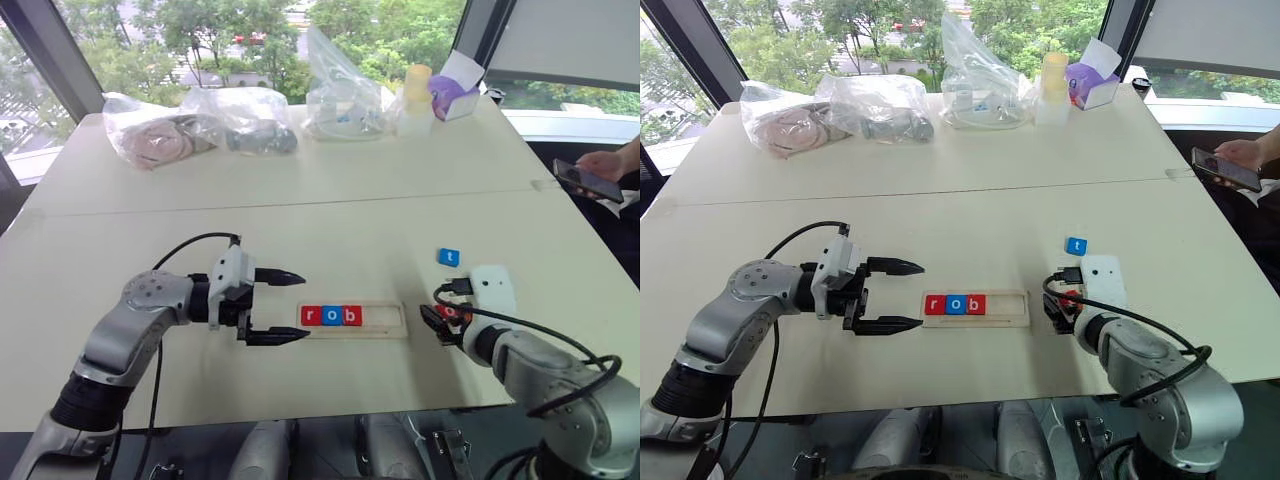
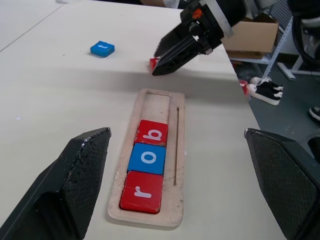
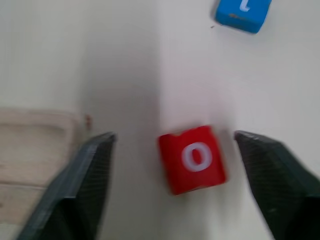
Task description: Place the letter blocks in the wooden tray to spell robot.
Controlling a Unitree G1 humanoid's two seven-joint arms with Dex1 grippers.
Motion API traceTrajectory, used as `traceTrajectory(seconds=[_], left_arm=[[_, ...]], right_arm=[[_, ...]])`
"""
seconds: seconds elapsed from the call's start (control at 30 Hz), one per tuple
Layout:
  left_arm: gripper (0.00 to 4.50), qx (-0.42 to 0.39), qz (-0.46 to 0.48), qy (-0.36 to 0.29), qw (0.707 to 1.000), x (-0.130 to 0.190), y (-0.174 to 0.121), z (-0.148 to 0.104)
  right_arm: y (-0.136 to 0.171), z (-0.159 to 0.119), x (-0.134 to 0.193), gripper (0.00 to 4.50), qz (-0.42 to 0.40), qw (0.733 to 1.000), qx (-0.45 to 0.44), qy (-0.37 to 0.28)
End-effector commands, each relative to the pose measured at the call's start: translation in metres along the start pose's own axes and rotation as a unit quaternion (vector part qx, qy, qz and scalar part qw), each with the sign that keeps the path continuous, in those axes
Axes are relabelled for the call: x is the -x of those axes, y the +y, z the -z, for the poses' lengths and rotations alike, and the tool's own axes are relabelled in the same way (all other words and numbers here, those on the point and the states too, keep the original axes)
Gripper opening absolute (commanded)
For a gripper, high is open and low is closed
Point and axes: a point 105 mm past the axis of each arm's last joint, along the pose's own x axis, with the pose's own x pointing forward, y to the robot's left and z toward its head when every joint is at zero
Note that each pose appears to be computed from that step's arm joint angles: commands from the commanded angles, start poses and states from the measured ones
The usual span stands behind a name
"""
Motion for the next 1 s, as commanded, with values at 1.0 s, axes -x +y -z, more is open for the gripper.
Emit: traceTrajectory(seconds=[1.0], left_arm=[[4.50, -0.028, -0.021, -0.015, 0.999, -0.007, 0.006, -0.023]], right_arm=[[-0.047, -0.008, -0.029, 4.23, -0.378, 0.805, 0.457, 0.005]])
